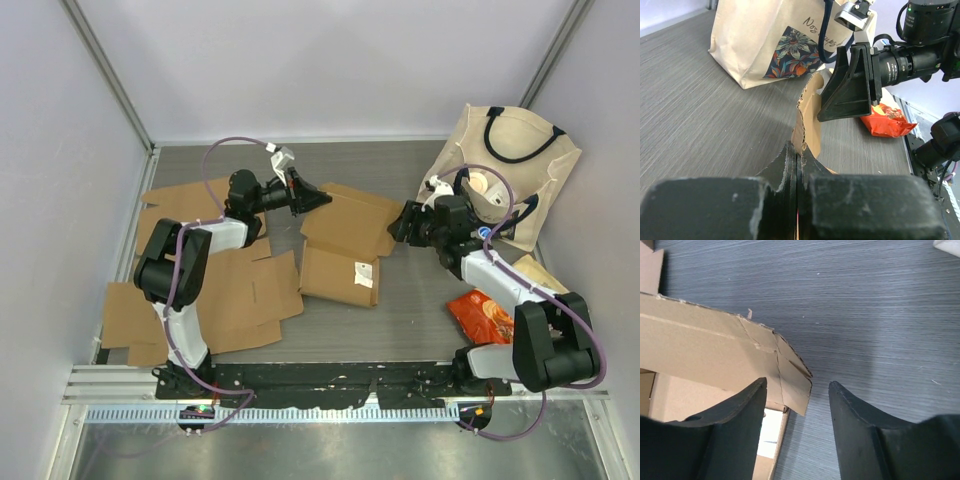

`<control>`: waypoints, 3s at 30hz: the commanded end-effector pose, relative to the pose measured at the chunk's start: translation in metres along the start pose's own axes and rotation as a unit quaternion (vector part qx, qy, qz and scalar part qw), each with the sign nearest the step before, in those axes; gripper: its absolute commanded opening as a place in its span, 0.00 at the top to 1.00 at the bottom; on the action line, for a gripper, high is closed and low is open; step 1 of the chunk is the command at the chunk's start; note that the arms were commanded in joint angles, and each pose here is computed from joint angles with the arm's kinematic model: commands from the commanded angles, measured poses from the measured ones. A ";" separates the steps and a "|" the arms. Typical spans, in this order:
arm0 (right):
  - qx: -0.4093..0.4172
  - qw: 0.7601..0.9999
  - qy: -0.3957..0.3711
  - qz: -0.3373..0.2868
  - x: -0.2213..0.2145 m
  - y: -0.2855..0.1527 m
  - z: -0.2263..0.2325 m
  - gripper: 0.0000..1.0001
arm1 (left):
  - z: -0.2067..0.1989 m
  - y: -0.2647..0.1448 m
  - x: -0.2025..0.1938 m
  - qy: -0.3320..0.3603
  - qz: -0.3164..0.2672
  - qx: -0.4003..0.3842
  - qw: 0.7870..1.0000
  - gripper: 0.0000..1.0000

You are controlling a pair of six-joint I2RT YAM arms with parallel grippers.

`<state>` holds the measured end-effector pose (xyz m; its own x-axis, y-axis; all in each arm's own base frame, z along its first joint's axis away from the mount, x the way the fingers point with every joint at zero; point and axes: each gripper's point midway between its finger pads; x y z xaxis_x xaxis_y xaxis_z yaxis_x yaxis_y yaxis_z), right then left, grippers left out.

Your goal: Fold the paper box

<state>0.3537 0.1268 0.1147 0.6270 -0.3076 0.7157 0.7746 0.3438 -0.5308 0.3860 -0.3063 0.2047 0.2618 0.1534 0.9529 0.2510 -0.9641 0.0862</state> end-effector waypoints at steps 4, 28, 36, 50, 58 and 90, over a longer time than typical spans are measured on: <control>0.097 0.993 -0.048 -0.055 0.014 0.000 0.025 0.58 | -0.009 0.003 0.017 0.017 -0.009 -0.046 0.999 1.00; 0.055 0.981 -0.085 -0.165 0.055 -0.008 0.014 0.99 | 0.039 -0.010 0.006 0.007 -0.011 0.159 0.987 0.63; 0.035 0.979 -0.095 -0.178 0.068 -0.006 0.017 0.99 | 0.051 0.009 0.010 0.058 0.013 0.244 0.968 0.90; -0.181 0.923 -0.018 -0.340 0.105 -0.012 0.005 0.99 | 0.085 0.007 0.032 0.069 -0.087 0.452 0.885 1.00; -0.238 0.892 0.028 -0.384 0.080 -0.010 -0.010 0.99 | 0.072 0.002 0.009 0.063 -0.112 0.472 0.872 1.00; -0.157 0.912 0.008 -0.379 0.000 -0.038 -0.001 0.92 | 0.003 -0.034 -0.083 0.014 -0.126 0.464 0.877 1.00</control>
<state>0.3328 0.1186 0.1224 -0.0474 -0.3190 0.9466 0.9778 -0.2085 -0.0213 0.3680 -0.2956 0.1358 0.0377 0.3120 0.9493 0.9378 -0.3390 0.0742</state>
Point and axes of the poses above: each gripper's point midway between its finger pads, its own y axis out along the fingers, its own z axis along the line the jaws close on, x = y × z, and after that the axes turned 4 degrees about y, right-handed
